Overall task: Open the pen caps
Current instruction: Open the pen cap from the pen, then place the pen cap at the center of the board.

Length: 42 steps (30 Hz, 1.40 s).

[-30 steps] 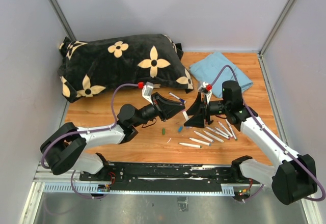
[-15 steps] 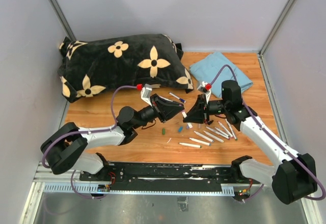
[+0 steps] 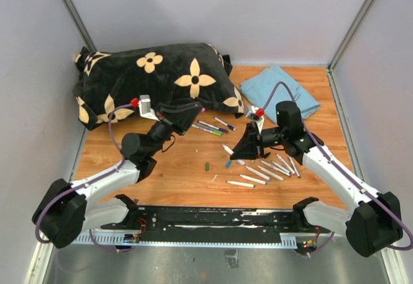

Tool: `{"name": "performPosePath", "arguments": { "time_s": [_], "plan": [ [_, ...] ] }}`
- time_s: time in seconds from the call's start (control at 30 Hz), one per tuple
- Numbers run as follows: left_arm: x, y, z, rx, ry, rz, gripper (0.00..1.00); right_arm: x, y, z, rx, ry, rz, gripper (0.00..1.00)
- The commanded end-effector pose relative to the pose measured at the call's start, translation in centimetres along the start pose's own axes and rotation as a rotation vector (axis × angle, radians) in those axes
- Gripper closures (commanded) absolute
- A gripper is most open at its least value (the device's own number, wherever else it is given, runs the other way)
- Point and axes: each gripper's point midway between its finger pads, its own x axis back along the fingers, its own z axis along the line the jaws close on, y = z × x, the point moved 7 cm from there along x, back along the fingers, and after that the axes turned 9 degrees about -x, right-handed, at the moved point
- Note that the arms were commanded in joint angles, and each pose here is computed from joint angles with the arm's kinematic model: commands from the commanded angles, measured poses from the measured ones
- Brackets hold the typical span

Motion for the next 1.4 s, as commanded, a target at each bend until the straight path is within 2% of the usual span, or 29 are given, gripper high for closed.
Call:
{"name": "performPosePath", "arguments": {
  "time_s": [0.0,0.27,0.47,0.67,1.0,1.27,1.37],
  "plan": [
    [0.1,4.6,0.2,-0.051,0.06,-0.201,1.0,-0.3,-1.3,1.2,-0.042,0.092,0.042,0.99],
    [1.6,4.9,0.6,-0.055,0.095,-0.198,1.0,-0.4,-1.6,1.3,-0.027,0.082,0.056,0.99],
    [3.6,3.1,1.0,-0.057,0.136,-0.104,1.0,-0.6,-2.7,1.4,0.016,0.045,0.099,0.99],
    [6.3,0.7,1.7,-0.042,0.203,0.014,1.0,-1.5,-4.4,1.5,0.07,0.012,0.198,0.97],
    [10.9,-2.8,2.8,0.014,0.308,0.124,1.0,-2.7,-6.3,1.0,0.096,-0.041,0.328,0.97],
    [13.6,-5.8,4.3,0.105,0.456,0.237,1.0,-4.4,-9.1,0.0,0.077,-0.127,0.53,0.97],
    [14.4,-6.7,5.0,0.143,0.528,0.268,1.0,-4.9,-10.5,-0.3,0.07,-0.161,0.594,0.89]
  ]
}}
